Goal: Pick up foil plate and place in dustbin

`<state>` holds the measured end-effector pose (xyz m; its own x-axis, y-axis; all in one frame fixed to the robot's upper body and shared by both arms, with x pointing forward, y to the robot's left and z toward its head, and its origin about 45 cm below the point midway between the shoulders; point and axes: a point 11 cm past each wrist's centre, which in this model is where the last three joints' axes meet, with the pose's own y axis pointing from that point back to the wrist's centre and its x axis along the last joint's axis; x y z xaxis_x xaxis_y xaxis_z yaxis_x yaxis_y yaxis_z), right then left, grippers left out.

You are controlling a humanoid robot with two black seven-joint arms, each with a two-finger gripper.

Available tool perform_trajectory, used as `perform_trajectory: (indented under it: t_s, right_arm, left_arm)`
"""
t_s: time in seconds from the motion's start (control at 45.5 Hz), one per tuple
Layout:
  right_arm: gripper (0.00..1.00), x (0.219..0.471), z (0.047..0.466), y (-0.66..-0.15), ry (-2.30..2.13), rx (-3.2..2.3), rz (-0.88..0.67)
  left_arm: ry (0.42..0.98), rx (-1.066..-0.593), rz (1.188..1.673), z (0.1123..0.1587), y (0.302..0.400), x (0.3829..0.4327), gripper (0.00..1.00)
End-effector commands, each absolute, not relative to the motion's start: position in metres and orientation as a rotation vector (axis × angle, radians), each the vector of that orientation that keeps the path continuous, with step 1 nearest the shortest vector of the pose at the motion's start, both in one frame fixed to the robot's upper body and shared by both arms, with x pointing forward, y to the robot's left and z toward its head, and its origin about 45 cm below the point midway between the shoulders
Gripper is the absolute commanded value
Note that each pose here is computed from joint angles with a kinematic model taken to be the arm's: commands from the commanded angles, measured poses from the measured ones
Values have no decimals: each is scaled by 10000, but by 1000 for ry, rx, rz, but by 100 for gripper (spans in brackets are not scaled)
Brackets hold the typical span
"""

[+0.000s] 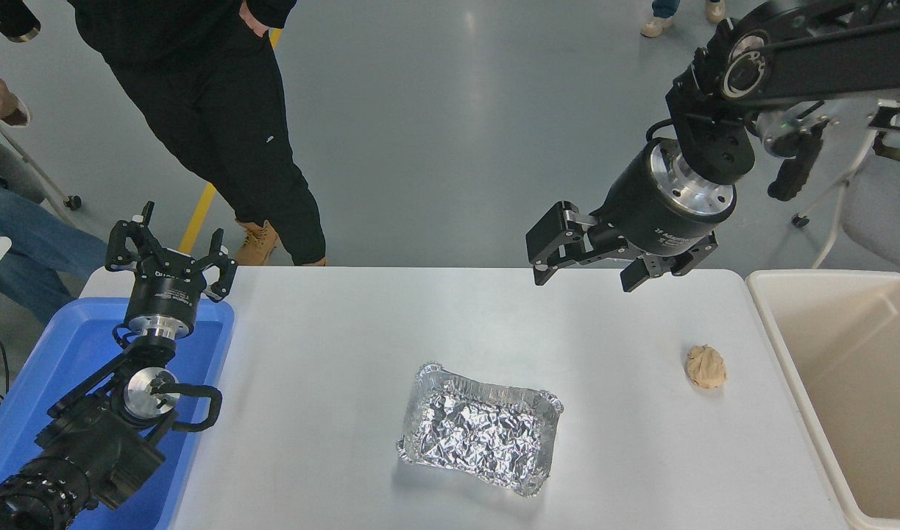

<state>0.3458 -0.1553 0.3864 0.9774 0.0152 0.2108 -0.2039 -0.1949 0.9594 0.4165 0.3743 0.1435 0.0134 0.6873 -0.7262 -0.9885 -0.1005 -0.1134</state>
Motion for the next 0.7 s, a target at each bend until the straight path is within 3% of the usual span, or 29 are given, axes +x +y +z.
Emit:
perform_trajectory:
  t_s: [0.0, 0.681]
  right_arm:
    - [100, 3453, 3854, -1541, -135, 1754, 200]
    - [100, 3444, 3815, -1486, -115, 1740, 208]
  left_arm:
    - [523, -756, 1520, 1435, 3738, 4165, 99]
    - [523, -755, 1521, 1432, 3742, 4164, 99]
